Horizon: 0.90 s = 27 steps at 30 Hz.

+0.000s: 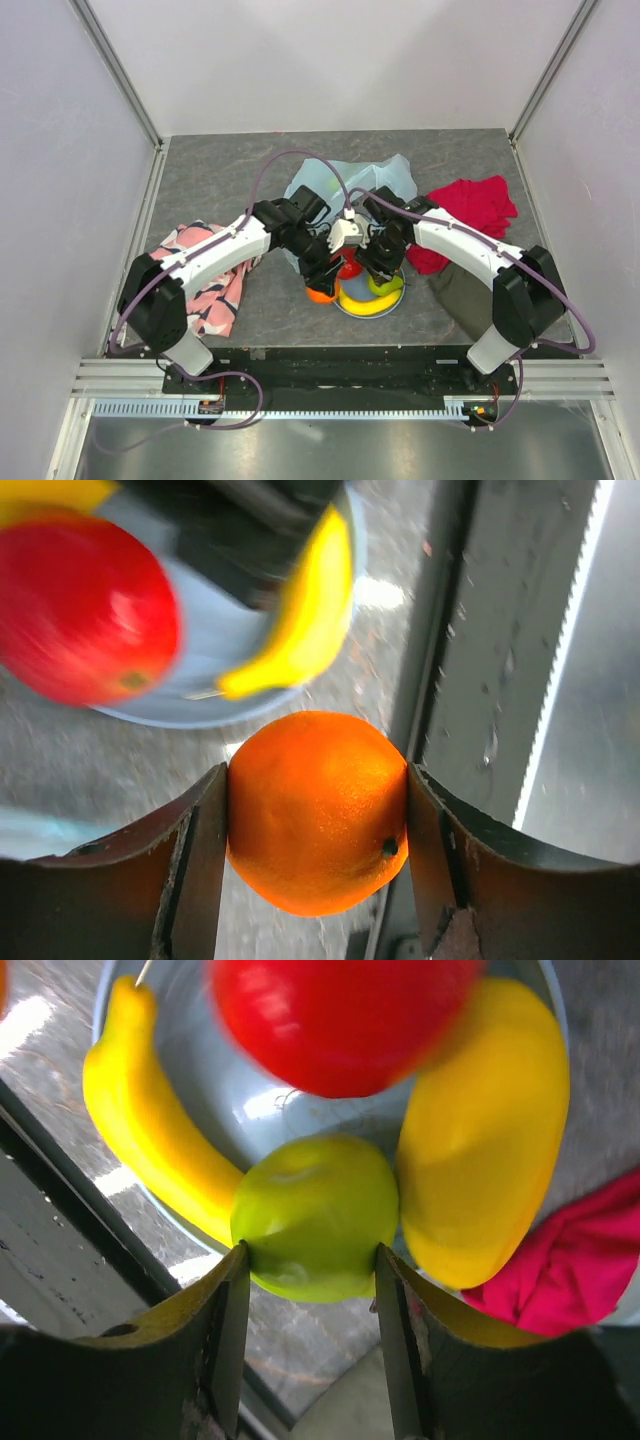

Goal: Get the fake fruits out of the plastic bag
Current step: Place the fake fruit on the plate.

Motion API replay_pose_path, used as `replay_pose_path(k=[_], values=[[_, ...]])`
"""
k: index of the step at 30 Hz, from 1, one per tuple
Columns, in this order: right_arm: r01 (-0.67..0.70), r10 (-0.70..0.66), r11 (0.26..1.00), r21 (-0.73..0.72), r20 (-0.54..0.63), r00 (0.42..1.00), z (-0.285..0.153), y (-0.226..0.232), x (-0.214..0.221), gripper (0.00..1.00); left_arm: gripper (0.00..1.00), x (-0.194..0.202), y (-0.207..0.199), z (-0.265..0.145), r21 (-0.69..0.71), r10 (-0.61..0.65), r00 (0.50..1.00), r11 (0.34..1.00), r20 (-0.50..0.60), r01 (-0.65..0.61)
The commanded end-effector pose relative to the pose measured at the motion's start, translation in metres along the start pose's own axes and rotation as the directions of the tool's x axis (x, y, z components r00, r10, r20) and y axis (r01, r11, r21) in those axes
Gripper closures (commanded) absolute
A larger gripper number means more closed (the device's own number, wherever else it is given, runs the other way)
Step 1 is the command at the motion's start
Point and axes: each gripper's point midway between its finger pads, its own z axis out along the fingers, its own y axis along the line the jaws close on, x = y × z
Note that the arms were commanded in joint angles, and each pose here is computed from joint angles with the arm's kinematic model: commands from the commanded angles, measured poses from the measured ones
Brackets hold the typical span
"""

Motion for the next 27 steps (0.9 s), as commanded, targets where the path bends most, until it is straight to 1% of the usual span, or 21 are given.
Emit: replay_pose_path(k=[1,3,4,6,8,12,14,15,16,17,20,23,24,27], values=[[0.062,-0.065,0.997,-0.036,-0.073,0.995,-0.002,0.012,0.009,0.75,0.98,-0.075,0.037,0.021,-0.096,-0.031,0.97,0.994,0.241,0.056],[0.063,-0.065,0.997,-0.042,-0.058,0.996,-0.009,0.013,0.002,0.75,0.98,-0.093,0.039,0.023,-0.107,-0.025,0.958,0.993,0.286,0.058],[0.074,-0.076,0.997,-0.037,-0.052,0.996,-0.011,0.012,0.001,0.75,0.98,-0.096,0.042,0.029,-0.107,-0.056,0.955,0.99,0.29,0.091],[0.075,-0.077,0.996,-0.04,-0.068,0.995,-0.009,0.011,0.004,0.75,0.98,-0.103,0.04,0.037,-0.101,-0.067,0.953,0.99,0.296,0.101],[0.077,-0.079,0.996,-0.049,-0.059,0.995,-0.008,0.01,0.001,0.75,0.98,-0.11,0.042,0.045,-0.102,-0.074,0.95,0.989,0.303,0.11],[0.052,-0.056,0.997,-0.064,-0.058,0.997,-0.007,0.01,-0.007,0.75,0.98,-0.126,0.028,0.052,-0.092,-0.044,0.949,0.993,0.311,0.076],[0.055,-0.058,0.997,-0.057,-0.052,0.997,-0.009,0.007,-0.011,0.75,0.98,-0.132,0.022,0.05,-0.094,-0.028,0.942,0.994,0.335,0.062],[0.064,-0.066,0.997,-0.049,-0.055,0.996,-0.009,0.005,-0.011,0.75,0.98,-0.133,0.018,0.05,-0.09,-0.021,0.937,0.994,0.348,0.056],[0.063,-0.065,0.997,-0.04,-0.059,0.996,-0.008,0.003,-0.01,0.75,0.98,-0.124,0.016,0.056,-0.08,-0.03,0.94,0.995,0.339,0.061],[0.062,-0.063,0.998,-0.025,-0.071,0.995,-0.007,0.0,-0.009,0.76,0.98,-0.127,0.013,0.057,-0.084,-0.012,0.934,0.995,0.357,0.045],[0.058,-0.058,0.998,-0.001,-0.079,0.995,-0.009,-0.004,-0.007,0.75,0.98,-0.133,0.003,0.059,-0.075,0.006,0.931,0.997,0.365,0.023],[0.059,-0.059,0.998,0.001,-0.091,0.994,-0.007,-0.005,-0.003,0.75,0.98,-0.145,0.0,0.063,-0.114,0.078,0.922,0.993,0.38,-0.037],[0.053,-0.052,0.999,-0.001,-0.093,0.994,-0.007,-0.006,-0.003,0.75,0.98,-0.148,0.004,0.067,-0.131,0.085,0.922,0.991,0.378,-0.037],[0.046,-0.047,0.999,-0.009,-0.077,0.996,-0.005,-0.006,-0.012,0.75,0.98,-0.158,-0.001,0.078,-0.142,0.105,0.918,0.988,0.383,-0.054]])
